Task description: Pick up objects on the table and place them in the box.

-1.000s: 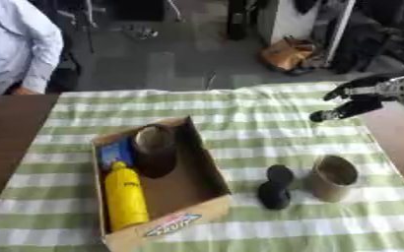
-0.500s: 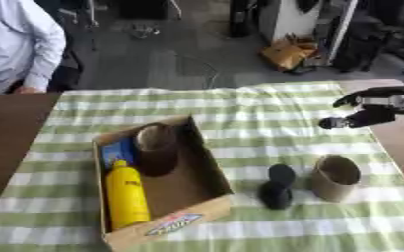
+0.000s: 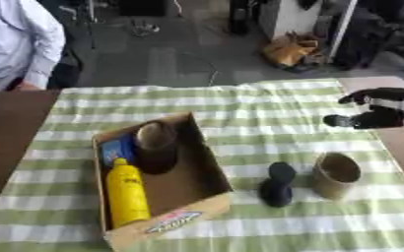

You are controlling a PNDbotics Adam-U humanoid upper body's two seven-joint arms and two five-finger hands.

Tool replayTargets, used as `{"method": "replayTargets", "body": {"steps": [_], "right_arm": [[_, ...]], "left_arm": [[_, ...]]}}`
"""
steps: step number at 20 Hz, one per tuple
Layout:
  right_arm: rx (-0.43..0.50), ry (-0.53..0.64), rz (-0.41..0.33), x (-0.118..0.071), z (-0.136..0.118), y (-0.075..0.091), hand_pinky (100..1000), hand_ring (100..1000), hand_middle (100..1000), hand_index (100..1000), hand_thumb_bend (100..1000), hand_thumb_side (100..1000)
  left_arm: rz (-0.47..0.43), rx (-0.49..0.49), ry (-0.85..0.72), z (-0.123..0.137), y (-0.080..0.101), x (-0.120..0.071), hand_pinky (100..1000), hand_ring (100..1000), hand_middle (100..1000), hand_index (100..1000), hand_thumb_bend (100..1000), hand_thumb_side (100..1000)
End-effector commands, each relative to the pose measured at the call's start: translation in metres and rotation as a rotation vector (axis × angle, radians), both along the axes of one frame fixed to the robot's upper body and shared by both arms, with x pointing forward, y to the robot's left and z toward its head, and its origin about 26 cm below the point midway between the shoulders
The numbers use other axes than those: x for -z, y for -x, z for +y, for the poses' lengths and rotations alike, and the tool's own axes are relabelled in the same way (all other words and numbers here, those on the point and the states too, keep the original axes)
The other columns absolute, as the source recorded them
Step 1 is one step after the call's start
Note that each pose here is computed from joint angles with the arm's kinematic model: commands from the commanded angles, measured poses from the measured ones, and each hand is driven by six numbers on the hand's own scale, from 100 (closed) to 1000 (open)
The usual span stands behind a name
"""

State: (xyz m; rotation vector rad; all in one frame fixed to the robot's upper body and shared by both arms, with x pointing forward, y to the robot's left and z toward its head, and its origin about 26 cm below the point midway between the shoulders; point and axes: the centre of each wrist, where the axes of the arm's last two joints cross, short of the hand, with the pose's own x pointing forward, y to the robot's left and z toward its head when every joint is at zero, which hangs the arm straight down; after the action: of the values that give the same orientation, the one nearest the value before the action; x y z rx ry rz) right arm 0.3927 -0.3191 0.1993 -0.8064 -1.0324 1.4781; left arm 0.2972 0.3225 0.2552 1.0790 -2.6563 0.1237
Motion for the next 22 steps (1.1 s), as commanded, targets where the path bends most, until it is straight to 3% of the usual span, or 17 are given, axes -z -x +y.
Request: {"method": "replayTargets", "body": {"steps": [1, 11, 13, 16, 22], "right_arm": [[0.015, 0.004, -0.02, -0.02, -0.002, 0.009, 936, 980, 1000, 1000, 447, 1000], [-0.004, -0.016, 0.068, -0.01, 0.006, 0.016, 941, 985, 1000, 1000, 461, 1000], [-0.015, -0.022, 0.094, -0.006, 0.007, 0.016, 963, 1000, 1000, 1000, 526, 1000], [-0.026, -0.035, 0.112, -0.003, 0.009, 0.015, 968, 1000, 1000, 1000, 606, 931], [-0.017, -0.025, 0.168, 0.01, 0.004, 0.012, 999, 1000, 1000, 1000, 615, 913]], "left_arm": [[-0.028, -0.005, -0.017, 0.002, 0.003, -0.01, 903, 998, 987, 1000, 100, 990], [-0.027, -0.003, -0.015, 0.002, 0.003, -0.01, 901, 996, 974, 1000, 100, 991], [-0.026, -0.002, -0.014, 0.002, 0.003, -0.009, 900, 996, 971, 1000, 100, 991], [-0.025, 0.001, -0.012, 0.001, 0.003, -0.009, 900, 995, 964, 1000, 100, 995], [-0.019, 0.006, -0.011, 0.001, 0.003, -0.009, 900, 992, 949, 1000, 100, 999]]}}
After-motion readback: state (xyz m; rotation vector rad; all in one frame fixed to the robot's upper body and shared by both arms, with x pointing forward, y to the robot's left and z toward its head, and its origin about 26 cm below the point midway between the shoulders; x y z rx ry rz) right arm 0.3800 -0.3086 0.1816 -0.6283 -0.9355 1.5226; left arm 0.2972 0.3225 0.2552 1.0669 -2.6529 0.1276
